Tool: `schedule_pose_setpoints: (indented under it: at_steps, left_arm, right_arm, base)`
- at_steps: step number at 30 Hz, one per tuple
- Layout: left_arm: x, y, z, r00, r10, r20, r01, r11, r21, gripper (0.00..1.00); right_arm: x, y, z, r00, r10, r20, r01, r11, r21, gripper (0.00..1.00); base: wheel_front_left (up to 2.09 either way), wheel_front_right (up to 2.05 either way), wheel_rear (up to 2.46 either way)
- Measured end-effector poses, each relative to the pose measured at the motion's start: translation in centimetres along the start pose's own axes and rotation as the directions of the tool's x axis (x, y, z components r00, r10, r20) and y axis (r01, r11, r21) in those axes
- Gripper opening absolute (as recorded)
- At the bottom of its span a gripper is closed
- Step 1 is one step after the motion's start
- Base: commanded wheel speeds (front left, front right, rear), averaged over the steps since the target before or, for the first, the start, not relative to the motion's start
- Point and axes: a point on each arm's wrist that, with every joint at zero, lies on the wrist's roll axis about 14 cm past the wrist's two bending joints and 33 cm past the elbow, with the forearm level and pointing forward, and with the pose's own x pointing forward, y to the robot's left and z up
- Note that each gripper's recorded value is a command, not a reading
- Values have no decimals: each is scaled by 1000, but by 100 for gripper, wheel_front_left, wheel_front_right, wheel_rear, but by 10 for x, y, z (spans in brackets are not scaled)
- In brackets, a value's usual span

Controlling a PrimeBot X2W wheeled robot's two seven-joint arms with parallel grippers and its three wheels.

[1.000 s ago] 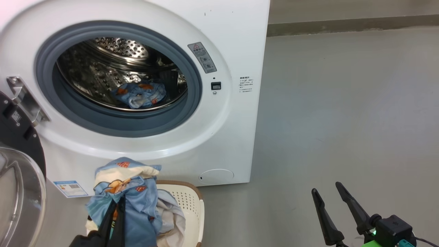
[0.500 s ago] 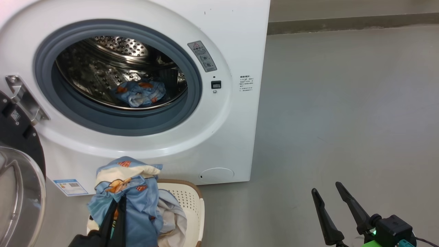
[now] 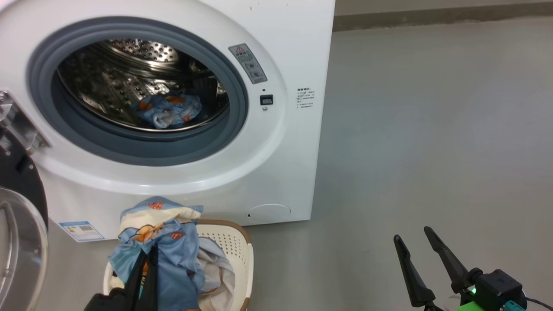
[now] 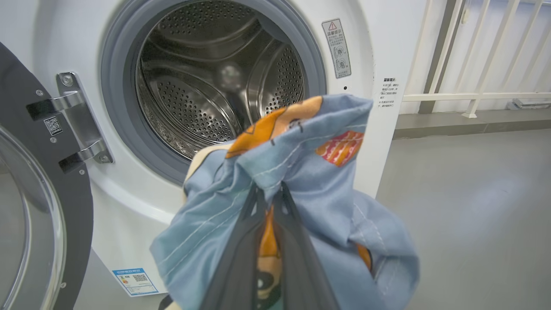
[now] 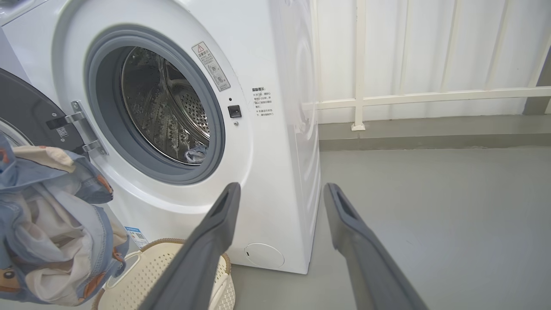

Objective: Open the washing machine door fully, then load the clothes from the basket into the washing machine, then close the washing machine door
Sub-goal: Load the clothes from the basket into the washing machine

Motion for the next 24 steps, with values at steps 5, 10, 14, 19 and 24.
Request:
schedule_pose_setpoints:
  at_steps: [5,10,14,19,24]
  left_arm:
    - [10,1,-12,999,3,-34,-4,1000,-7,0]
    - [30,7,-19,999,19,-46,-19,1000,-13,0]
    - [50,16,-23,998,40,-45,-41,999,-25,0]
    - [83,30,-28,997,62,-43,-64,997,-39,0]
    - [121,37,-40,996,67,-58,-70,996,-51,0]
  right_arm:
    - [1,-7,-5,1000,-17,-18,17,1000,-2,100]
    - [6,-17,-9,999,-36,-29,36,999,-12,100]
    - [12,-30,-12,997,-65,-36,64,998,-25,100]
    - [21,-41,-21,994,-90,-57,88,996,-28,100]
    - [34,-52,-30,991,-112,-72,110,993,-32,100]
  base:
    - [0,0,0]
    - [0,0,0]
    - [0,0,0]
    - [0,0,0]
    - [0,0,0]
